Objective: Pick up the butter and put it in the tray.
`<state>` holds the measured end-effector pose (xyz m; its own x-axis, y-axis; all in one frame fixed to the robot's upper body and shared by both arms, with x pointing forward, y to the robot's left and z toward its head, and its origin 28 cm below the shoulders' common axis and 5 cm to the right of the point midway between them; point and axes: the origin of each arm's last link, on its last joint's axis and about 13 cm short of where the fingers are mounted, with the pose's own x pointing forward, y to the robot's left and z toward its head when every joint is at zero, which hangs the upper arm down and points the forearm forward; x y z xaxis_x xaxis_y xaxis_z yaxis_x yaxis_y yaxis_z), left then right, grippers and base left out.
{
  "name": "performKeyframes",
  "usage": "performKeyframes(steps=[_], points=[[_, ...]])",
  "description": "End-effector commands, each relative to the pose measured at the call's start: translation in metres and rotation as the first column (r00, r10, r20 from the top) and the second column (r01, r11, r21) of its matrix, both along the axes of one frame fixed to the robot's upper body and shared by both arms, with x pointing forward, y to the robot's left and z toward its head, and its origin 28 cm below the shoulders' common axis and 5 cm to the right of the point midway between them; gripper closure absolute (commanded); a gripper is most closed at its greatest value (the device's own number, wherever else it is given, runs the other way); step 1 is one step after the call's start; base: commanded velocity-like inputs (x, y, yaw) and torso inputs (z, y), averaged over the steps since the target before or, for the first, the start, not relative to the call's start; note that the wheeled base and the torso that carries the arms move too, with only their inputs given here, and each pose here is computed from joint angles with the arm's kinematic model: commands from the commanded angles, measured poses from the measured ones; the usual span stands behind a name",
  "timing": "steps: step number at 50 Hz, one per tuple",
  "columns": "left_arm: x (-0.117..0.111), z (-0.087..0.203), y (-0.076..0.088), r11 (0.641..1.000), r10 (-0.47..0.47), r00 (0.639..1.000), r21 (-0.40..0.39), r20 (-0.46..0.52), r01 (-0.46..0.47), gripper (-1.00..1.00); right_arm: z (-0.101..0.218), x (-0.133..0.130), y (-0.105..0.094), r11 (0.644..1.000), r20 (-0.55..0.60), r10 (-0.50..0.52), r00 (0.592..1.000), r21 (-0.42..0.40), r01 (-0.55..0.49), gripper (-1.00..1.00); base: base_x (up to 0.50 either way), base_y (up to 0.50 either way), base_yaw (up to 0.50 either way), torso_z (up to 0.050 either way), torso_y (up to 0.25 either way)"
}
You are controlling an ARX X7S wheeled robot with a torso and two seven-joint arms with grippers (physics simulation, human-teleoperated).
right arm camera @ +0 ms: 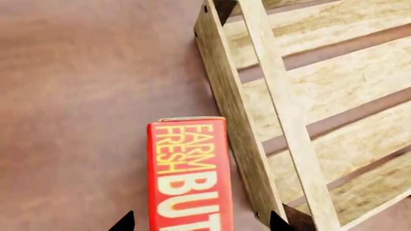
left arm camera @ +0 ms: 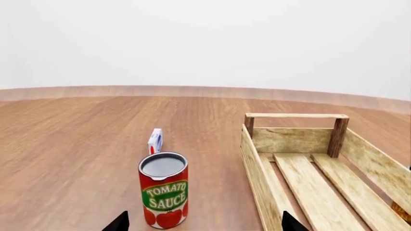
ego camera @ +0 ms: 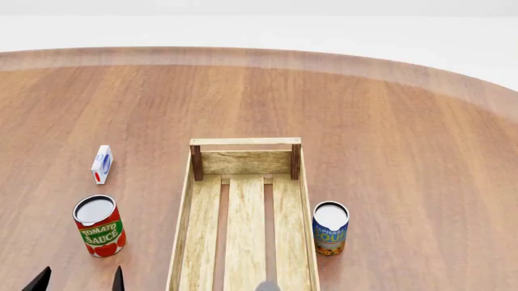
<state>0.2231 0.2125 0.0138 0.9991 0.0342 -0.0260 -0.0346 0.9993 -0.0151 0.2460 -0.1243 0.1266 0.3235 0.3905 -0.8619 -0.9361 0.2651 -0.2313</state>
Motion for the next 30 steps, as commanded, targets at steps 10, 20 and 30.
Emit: performKeyframes(steps=[10, 20, 30], points=[[-0.001, 0.001, -0.001, 1.0, -0.001, 1.0, 0.0, 0.004, 0.001, -1.0, -0.021, 0.005, -0.007, 1.0, -0.034, -0.027, 0.999, -0.005, 0.027, -1.0, 0.0, 0.0, 0.0, 0.0, 0.0], [-0.002, 0.002, 0.0, 1.0, -0.002, 1.0, 0.0, 0.006, 0.002, -1.0, -0.041, 0.01, -0.01, 0.999, -0.075, -0.038, 0.996, -0.012, 0.038, -1.0, 0.0, 0.0, 0.0, 0.0, 0.0], [-0.003, 0.003, -0.001, 1.0, -0.006, 1.0, 0.003, 0.005, 0.006, -1.0, -0.061, 0.013, -0.01, 0.999, -0.126, -0.04, 0.991, -0.017, 0.038, -1.0, 0.0, 0.0, 0.0, 0.0, 0.0]])
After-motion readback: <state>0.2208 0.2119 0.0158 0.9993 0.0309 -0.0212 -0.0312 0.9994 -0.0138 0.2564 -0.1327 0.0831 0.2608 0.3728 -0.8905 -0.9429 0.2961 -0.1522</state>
